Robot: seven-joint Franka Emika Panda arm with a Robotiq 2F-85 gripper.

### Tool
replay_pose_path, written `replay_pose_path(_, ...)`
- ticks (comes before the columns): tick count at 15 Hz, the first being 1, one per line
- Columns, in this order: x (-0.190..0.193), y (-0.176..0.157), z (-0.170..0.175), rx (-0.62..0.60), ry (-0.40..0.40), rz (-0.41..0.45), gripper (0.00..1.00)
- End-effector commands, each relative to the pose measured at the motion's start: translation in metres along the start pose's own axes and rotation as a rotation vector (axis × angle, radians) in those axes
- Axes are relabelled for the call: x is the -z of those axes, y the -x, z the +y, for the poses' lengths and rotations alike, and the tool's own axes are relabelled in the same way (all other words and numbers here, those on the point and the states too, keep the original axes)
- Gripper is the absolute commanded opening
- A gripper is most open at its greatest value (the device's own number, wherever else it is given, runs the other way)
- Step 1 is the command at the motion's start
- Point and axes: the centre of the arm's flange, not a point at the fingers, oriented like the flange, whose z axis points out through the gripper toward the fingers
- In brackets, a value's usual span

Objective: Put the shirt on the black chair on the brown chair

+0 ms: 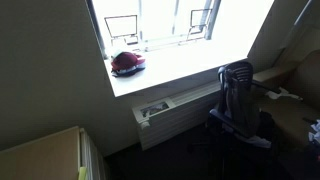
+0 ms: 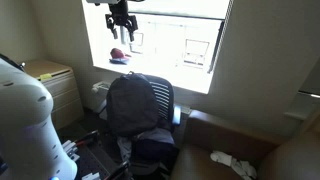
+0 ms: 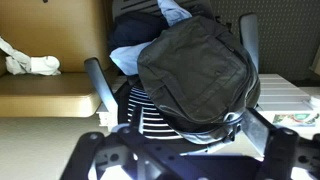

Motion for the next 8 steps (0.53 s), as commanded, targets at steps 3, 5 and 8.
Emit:
replay_pose_path(3,-0.056,0.009,0.005,-0.070,0.098,-0.117,1.00)
replay_pose_path(5,-0.106,0.031,0.015,-0.139,0.114,-0.199,1.00)
replay_pose_path(8,-0.159,0.048,0.035,-0.274,0.139,-0.312,1.00)
